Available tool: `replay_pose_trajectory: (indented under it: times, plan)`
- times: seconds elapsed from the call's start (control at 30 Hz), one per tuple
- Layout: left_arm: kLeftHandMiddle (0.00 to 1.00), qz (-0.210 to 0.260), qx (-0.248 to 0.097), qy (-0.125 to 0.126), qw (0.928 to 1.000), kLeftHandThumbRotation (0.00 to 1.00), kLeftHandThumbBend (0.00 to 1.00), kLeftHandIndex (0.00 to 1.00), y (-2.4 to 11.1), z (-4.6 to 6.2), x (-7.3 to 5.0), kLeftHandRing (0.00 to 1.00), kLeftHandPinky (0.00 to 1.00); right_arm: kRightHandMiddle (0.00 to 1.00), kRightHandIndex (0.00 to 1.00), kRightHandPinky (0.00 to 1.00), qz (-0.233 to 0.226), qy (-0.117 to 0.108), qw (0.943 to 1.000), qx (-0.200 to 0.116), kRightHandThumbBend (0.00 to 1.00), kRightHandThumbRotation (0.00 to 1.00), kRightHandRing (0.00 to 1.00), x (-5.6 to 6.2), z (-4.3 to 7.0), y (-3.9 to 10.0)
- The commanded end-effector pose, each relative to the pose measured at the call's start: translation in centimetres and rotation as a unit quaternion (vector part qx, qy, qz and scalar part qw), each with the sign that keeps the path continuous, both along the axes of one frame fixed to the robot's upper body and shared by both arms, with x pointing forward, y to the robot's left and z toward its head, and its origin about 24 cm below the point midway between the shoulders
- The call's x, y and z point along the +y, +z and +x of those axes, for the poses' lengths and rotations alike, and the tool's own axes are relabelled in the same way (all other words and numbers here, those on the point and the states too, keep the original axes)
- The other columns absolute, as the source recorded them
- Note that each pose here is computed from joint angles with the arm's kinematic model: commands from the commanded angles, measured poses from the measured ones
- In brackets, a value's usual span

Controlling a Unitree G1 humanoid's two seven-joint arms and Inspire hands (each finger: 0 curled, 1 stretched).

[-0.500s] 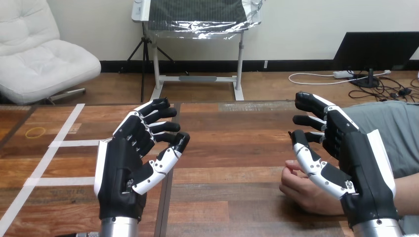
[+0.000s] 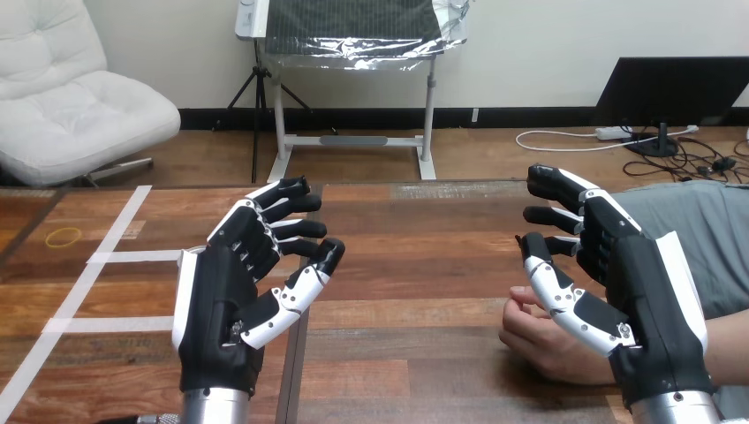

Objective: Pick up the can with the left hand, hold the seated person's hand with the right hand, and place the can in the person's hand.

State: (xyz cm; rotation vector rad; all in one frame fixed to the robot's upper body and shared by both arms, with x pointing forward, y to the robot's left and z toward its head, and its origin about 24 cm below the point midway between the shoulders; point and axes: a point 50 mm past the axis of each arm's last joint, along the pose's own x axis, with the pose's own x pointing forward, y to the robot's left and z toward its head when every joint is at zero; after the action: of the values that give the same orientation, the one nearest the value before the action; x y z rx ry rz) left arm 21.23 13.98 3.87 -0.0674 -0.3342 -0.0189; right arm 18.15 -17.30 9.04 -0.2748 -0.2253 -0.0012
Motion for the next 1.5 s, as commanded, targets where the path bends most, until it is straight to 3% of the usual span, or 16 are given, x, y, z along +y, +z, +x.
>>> replay_pose_trajectory:
  times: [0.0,0.53,0.7,1.0,1.3,1.47]
  plan:
    - [0.67,-0.004,-0.046,-0.01,0.9989,0.1,0.55,0.69,2.0,0.7,-0.5,0.59,0.53,0.83,0.81,0.65,-0.003,0.012,0.9993,-0.037,0.29,0.0,0.77,0.0,0.9,1.4]
    - [0.68,0.0,-0.048,-0.013,0.9988,0.11,0.54,0.69,2.1,0.7,-0.4,0.6,0.53,0.81,0.8,0.65,-0.005,0.014,0.9992,-0.037,0.29,0.0,0.76,-0.1,1.0,1.3]
    - [0.68,-0.011,-0.051,-0.011,0.9986,0.07,0.53,0.69,2.2,0.7,-0.3,0.61,0.54,0.82,0.8,0.65,-0.004,0.012,0.9993,-0.036,0.3,0.0,0.76,-0.1,1.0,1.3]
    - [0.69,0.014,-0.076,0.03,0.9966,0.01,0.52,0.69,3.2,0.8,1.0,0.63,0.56,0.82,0.79,0.64,-0.005,0.011,0.9993,-0.036,0.3,0.0,0.77,-0.1,1.0,1.3]
    - [0.72,0.086,-0.084,0.077,0.9897,0.0,0.53,0.71,4.2,0.8,3.0,0.68,0.6,0.82,0.79,0.64,-0.004,0.014,0.9992,-0.037,0.3,0.0,0.77,-0.1,1.0,1.4]
    - [0.73,0.141,-0.082,0.101,0.9815,0.0,0.56,0.73,4.9,0.8,4.5,0.69,0.63,0.82,0.79,0.64,-0.002,0.016,0.9992,-0.038,0.3,0.0,0.77,-0.1,1.0,1.4]
